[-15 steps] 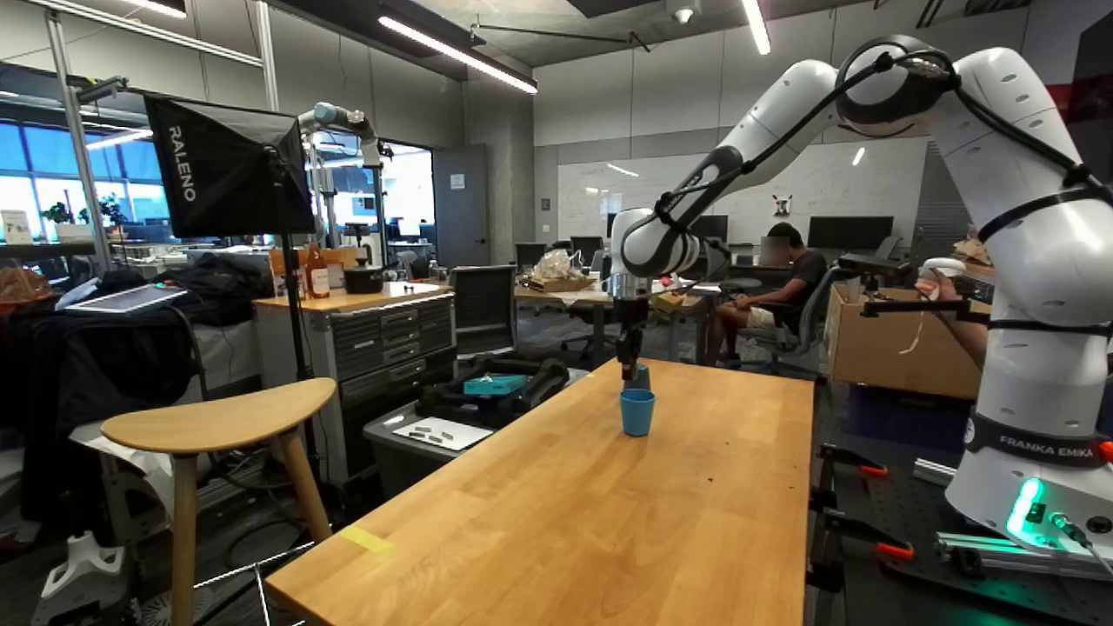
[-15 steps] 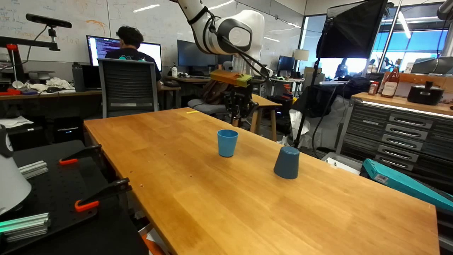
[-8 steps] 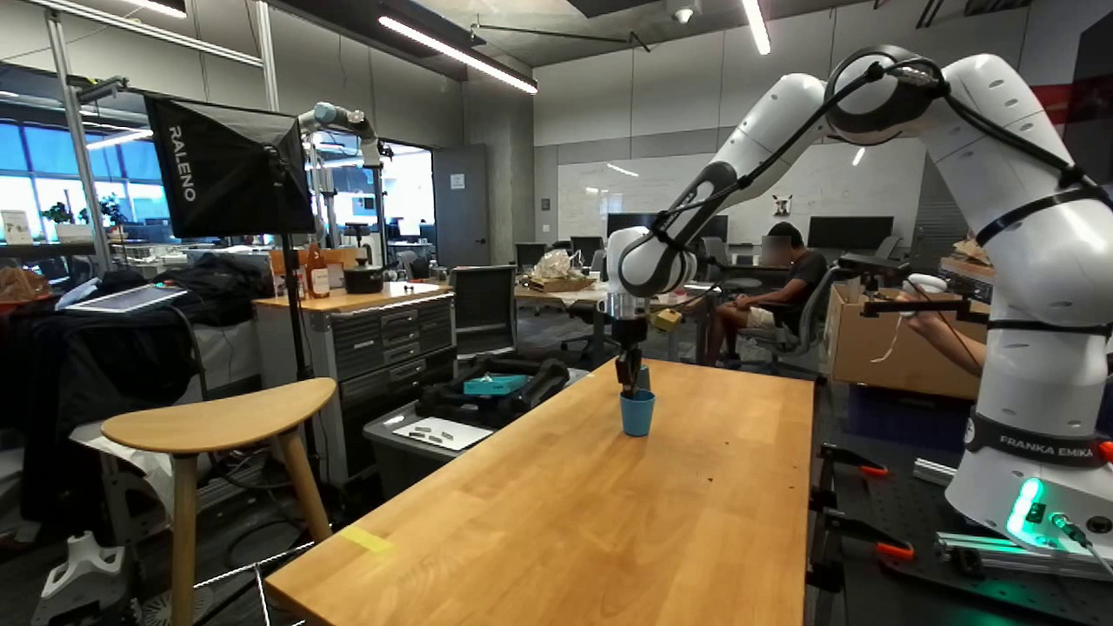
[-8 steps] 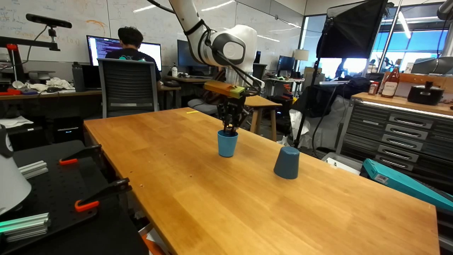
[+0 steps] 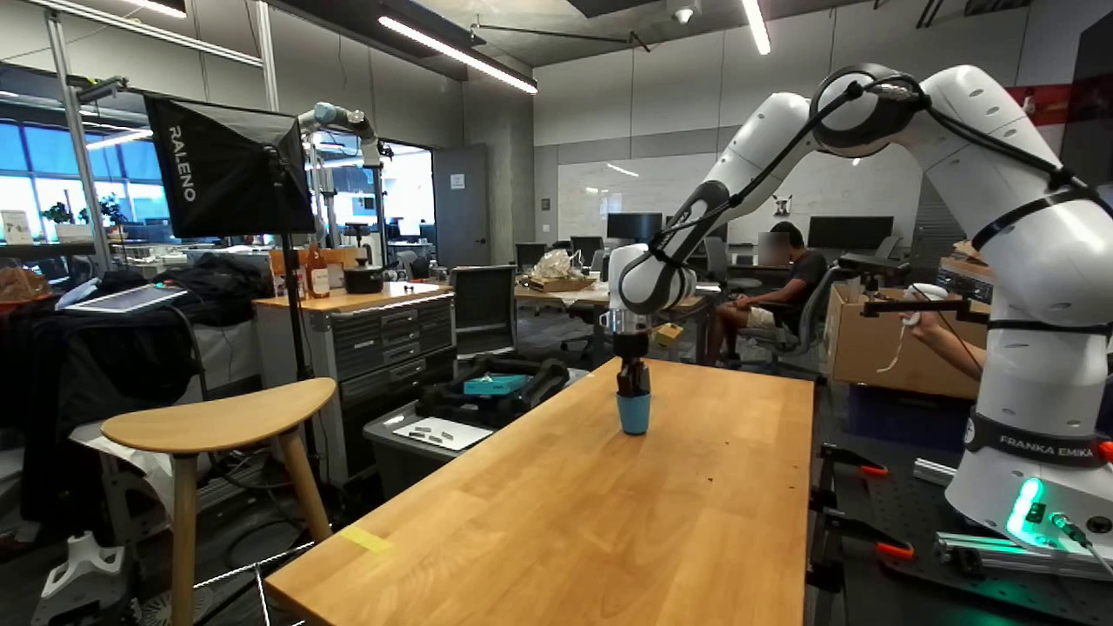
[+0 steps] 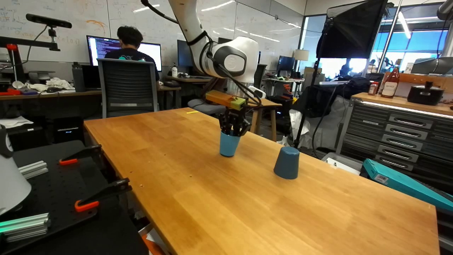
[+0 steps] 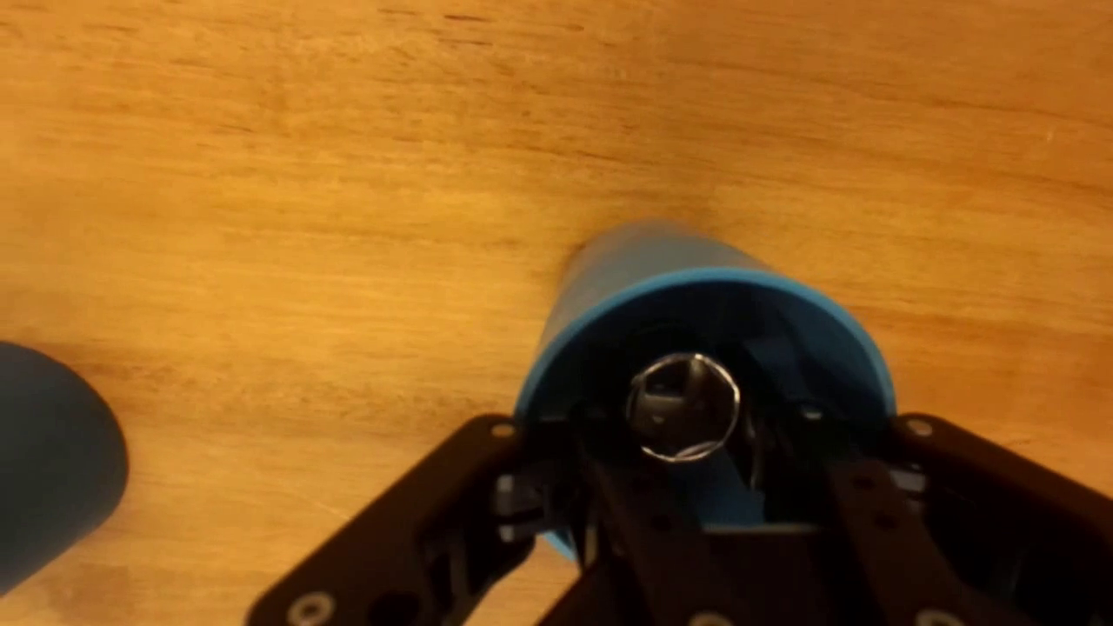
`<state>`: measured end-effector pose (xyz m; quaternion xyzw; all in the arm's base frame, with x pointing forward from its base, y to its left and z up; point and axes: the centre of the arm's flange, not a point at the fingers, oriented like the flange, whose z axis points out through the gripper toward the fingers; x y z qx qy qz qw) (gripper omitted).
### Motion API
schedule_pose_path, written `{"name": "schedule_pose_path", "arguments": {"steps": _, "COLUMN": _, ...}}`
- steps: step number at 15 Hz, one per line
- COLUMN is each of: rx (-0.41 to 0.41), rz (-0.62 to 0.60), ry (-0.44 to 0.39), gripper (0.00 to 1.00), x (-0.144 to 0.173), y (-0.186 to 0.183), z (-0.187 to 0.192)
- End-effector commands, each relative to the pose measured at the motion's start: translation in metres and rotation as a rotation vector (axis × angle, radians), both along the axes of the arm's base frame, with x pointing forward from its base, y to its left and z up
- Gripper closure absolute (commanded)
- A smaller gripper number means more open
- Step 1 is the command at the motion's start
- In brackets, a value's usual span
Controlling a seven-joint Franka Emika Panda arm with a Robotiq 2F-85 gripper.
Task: Put the metal thing in the cup
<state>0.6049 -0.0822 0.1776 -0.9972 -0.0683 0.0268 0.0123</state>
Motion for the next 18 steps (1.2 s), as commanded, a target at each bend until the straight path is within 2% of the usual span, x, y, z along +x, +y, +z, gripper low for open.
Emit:
{"name": "schedule_pose_path", "arguments": {"steps": 1, "rx": 0.003, "rz": -0.013, "ry": -0.005, "gripper": 0.43, "x": 0.003, "y": -0.006, "z": -0.006}}
{"name": "schedule_pose_path", "arguments": {"steps": 2, "rx": 0.003, "rz": -0.01, "ry": -0.006, "gripper": 0.42, "x": 0.003, "y": -0.006, "z": -0.004}}
{"name": "schedule_pose_path", "arguments": {"steps": 3, "rx": 0.005, "rz": -0.002, "ry": -0.015, "gripper": 0.37, "x": 0.002, "y": -0.005, "z": 0.002}}
{"name": "schedule_pose_path", "arguments": {"steps": 4, "rx": 0.001, "rz": 0.01, "ry": -0.023, "gripper": 0.8, "x": 0.002, "y": -0.004, "z": 0.008}}
{"name": "schedule_pose_path", "arguments": {"steps": 7, "rx": 0.016, "rz": 0.025, "ry": -0.036, "gripper": 0.92, "x": 0.001, "y": -0.002, "z": 0.026}}
{"name": "schedule_pose_path", "arguments": {"steps": 10, "rx": 0.024, "rz": 0.036, "ry": -0.057, "gripper": 0.98, "x": 0.002, "y": -0.001, "z": 0.047}}
{"name": "schedule_pose_path", "arguments": {"steps": 11, "rx": 0.029, "rz": 0.039, "ry": -0.064, "gripper": 0.93, "x": 0.004, "y": -0.001, "z": 0.056}}
{"name": "schedule_pose_path", "arguments": {"steps": 14, "rx": 0.037, "rz": 0.055, "ry": -0.078, "gripper": 0.89, "x": 0.013, "y": -0.005, "z": 0.09}}
{"name": "schedule_pose_path", "arguments": {"steps": 15, "rx": 0.033, "rz": 0.066, "ry": -0.077, "gripper": 0.65, "x": 0.015, "y": -0.006, "z": 0.103}}
{"name": "schedule_pose_path", "arguments": {"steps": 17, "rx": 0.027, "rz": 0.08, "ry": -0.082, "gripper": 0.57, "x": 0.018, "y": -0.01, "z": 0.123}}
{"name": "schedule_pose_path", "arguments": {"steps": 18, "rx": 0.02, "rz": 0.086, "ry": -0.083, "gripper": 0.49, "x": 0.019, "y": -0.011, "z": 0.133}}
